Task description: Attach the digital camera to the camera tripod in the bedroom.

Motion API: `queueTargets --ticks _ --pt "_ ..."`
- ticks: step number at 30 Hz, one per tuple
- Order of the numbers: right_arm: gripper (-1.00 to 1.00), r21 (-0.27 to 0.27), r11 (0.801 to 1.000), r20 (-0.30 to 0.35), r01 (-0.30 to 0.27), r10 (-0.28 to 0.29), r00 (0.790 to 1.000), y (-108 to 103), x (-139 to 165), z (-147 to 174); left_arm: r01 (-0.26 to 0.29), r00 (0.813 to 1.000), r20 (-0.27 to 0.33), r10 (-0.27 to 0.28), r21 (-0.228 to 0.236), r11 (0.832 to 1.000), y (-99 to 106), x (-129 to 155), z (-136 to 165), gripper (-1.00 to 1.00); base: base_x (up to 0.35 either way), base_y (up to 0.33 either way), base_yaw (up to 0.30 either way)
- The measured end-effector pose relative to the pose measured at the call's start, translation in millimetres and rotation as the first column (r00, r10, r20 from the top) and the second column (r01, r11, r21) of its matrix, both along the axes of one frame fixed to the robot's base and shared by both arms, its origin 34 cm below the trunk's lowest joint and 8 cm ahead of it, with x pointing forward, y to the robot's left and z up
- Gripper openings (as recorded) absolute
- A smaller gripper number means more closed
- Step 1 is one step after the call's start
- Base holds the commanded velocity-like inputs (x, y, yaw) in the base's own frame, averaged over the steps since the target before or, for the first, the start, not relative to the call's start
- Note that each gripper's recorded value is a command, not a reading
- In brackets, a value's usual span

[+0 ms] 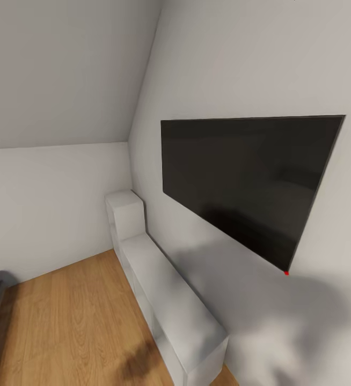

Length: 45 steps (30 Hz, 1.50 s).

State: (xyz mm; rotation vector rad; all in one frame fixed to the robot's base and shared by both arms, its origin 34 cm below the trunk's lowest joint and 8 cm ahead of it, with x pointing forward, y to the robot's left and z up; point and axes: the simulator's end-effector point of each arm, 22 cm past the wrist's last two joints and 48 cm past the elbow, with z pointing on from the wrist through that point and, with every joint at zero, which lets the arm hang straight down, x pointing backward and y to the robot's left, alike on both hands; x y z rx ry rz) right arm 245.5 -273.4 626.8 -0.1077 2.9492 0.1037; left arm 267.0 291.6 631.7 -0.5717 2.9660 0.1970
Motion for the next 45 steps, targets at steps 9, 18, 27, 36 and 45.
queueTargets --ticks 9,18,27,36,45 --pt "1.0 0.0 1.0 0.0 0.0 0.0 1.0 0 0 0 0.001 1.0 -0.001 -0.001 -0.004 1.0 -3 0 0 -1.0 0.0 0.0 0.0" --pt "1.0 0.0 1.0 0.0 -0.001 0.001 1.0 0 0 0 0.001 1.0 -0.001 -0.001 -0.005 1.0 -4 0 0 -1.0 0.0 0.0 0.0" --pt "1.0 0.0 1.0 0.0 -0.001 0.001 1.0 0 0 0 0.001 1.0 0.001 -0.001 -0.005 1.0 -4 0 0 -1.0 0.0 0.0 0.0" --pt "1.0 0.003 1.0 -0.004 0.005 -0.005 1.0 2 -1 0 -0.013 0.999 0.036 0.013 0.007 1.0 2 8 1 -1.0 -0.012 0.0 0.0" --pt "1.0 0.004 1.0 -0.019 0.003 -0.003 1.0 3 -4 -1 -0.02 0.996 0.087 0.018 0.025 0.999 3 18 3 -1.0 -0.267 0.0 0.0"
